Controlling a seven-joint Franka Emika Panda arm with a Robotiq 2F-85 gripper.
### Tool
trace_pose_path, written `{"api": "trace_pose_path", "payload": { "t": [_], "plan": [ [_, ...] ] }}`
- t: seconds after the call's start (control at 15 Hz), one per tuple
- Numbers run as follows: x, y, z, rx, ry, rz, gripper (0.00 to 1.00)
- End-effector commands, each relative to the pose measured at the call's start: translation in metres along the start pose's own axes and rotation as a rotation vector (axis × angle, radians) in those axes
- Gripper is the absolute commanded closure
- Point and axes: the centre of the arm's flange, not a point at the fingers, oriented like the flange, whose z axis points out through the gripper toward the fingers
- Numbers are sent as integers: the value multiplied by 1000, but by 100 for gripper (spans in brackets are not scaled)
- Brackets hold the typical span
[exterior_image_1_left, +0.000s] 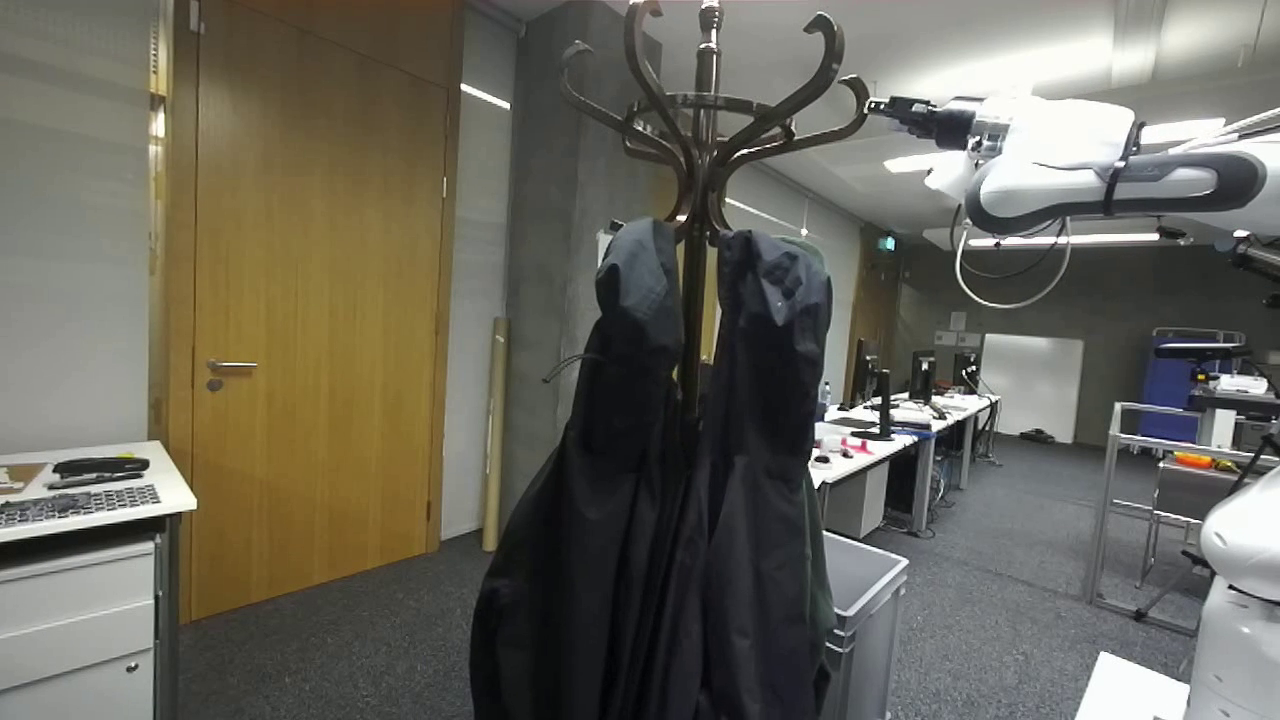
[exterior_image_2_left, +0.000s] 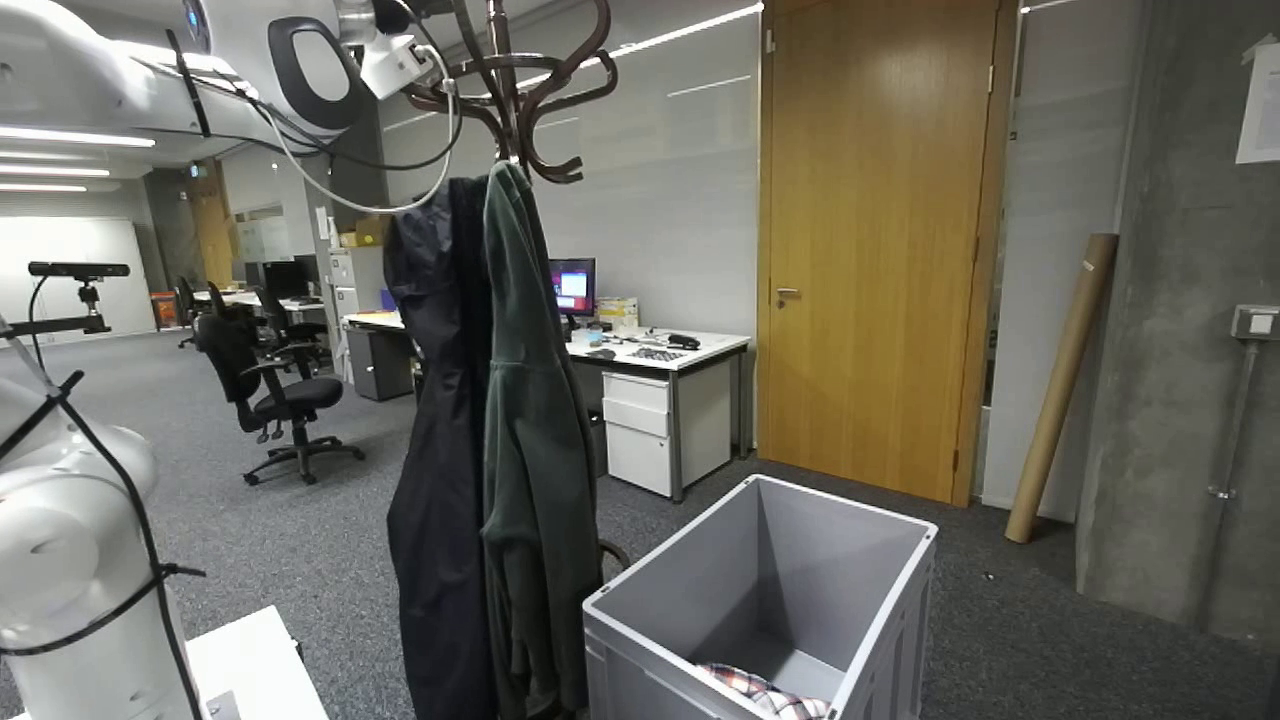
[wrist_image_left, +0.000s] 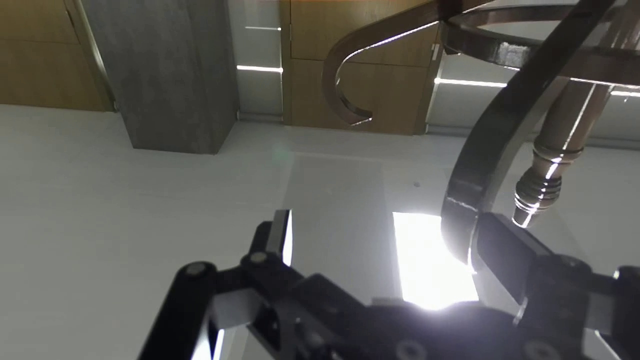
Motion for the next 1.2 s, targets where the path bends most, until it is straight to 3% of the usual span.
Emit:
{"api": "trace_pose_path", "payload": {
  "t": [0.0, 0.67, 1.13],
  "plan": [
    [-17, 25, 22, -42, 22, -24, 0],
    [-24, 57, 35, -115, -4, -31, 0],
    [-20, 44, 23, -77, -146, -189, 0]
  ]
}}
